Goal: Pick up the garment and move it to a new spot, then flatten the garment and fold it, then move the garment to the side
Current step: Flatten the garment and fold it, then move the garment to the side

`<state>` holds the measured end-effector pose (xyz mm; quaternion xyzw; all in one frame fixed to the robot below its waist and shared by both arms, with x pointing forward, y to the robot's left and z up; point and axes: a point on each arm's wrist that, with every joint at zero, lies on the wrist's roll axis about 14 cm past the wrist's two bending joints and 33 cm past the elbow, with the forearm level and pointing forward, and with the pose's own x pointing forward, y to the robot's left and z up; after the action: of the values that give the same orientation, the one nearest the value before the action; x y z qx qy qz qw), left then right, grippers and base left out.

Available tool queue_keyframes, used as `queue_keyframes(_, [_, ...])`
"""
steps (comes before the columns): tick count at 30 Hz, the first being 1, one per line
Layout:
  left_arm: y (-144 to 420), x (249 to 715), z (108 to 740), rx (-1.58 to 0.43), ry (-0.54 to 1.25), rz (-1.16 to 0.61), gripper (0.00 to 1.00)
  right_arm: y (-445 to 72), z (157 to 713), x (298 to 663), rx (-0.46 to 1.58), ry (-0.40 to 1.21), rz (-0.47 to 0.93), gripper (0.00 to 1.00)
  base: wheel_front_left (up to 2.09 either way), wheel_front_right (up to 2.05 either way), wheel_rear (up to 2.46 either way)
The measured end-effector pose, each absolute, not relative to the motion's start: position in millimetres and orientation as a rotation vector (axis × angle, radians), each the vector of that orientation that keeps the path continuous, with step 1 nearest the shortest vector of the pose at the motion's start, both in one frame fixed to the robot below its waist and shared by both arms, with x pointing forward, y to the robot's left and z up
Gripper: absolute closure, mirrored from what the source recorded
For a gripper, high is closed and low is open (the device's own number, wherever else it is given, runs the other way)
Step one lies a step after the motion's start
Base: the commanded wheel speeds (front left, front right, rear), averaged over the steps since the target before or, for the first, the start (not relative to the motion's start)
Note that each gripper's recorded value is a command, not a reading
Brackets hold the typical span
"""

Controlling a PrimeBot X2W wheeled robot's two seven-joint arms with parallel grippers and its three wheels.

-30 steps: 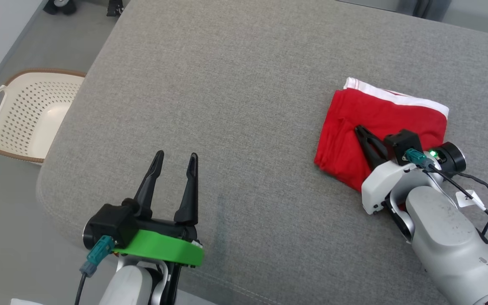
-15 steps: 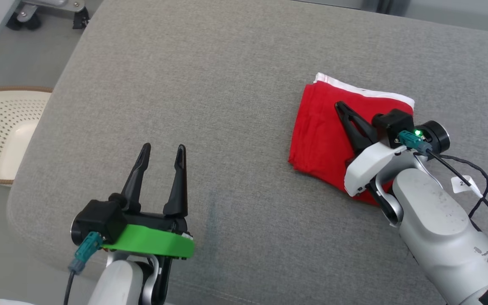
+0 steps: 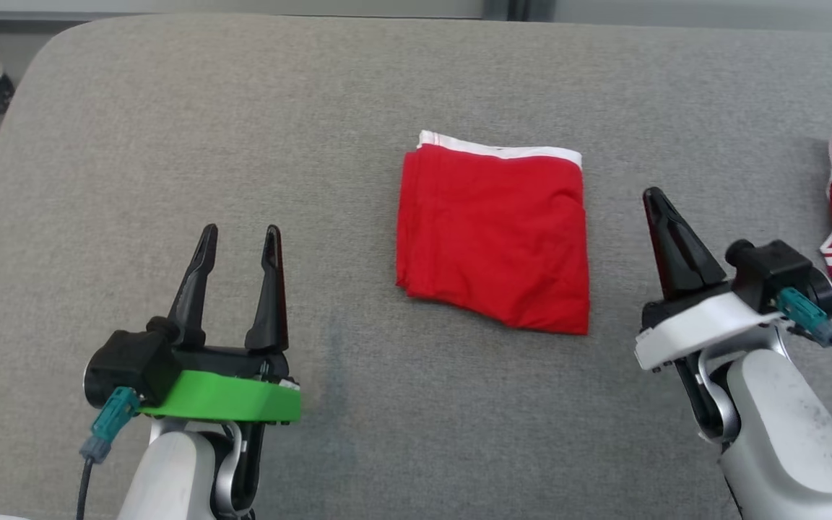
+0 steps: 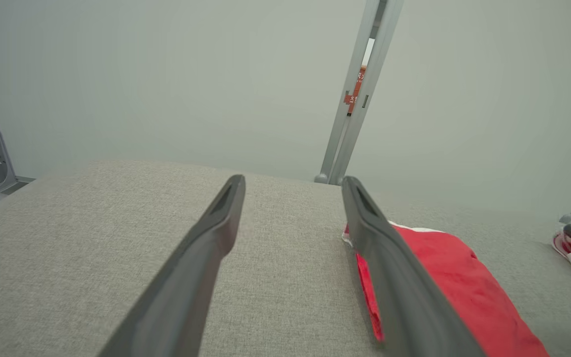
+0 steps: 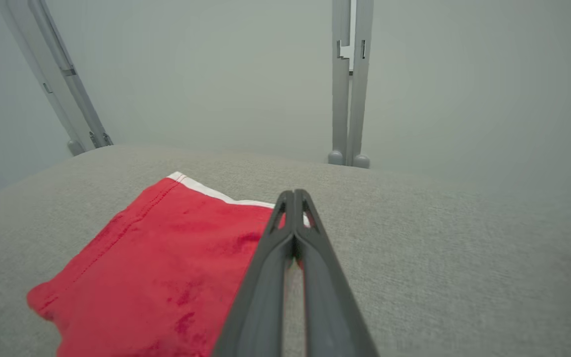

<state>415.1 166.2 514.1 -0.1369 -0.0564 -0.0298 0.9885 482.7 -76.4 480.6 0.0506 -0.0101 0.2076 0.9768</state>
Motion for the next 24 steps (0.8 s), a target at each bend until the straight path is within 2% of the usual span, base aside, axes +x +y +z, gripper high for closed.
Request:
queue_keyframes(4, [157, 422, 514, -0.281, -0.115, -0.086, 0.0, -108, 485, 467, 0.135, -0.036, 0.305, 1.0, 0.0, 0.0, 0.0])
queue_keyframes(5, [154, 424, 514, -0.283, -0.115, -0.095, 0.0, -114, 487, 465, 0.141, -0.042, 0.281, 0.83, 0.0, 0.0, 0.0])
queue_keyframes(6, [151, 425, 513, -0.282, -0.112, -0.103, 0.0, -121, 489, 462, 0.139, -0.05, 0.259, 0.51, 0.0, 0.0, 0.0])
queue_keyframes(7, [149, 426, 513, -0.28, -0.111, -0.111, 0.0, -127, 491, 459, 0.131, -0.057, 0.242, 0.0, 0.0, 0.0, 0.0])
queue_keyframes(16, [133, 425, 505, -0.286, -0.083, -0.156, 0.0, -152, 496, 434, 0.125, -0.069, 0.15, 0.0, 0.0, 0.0, 0.0])
queue_keyframes(24, [129, 422, 503, -0.286, -0.076, -0.165, 0.0, -157, 499, 431, 0.126, -0.078, 0.129, 0.0, 0.0, 0.0, 0.0])
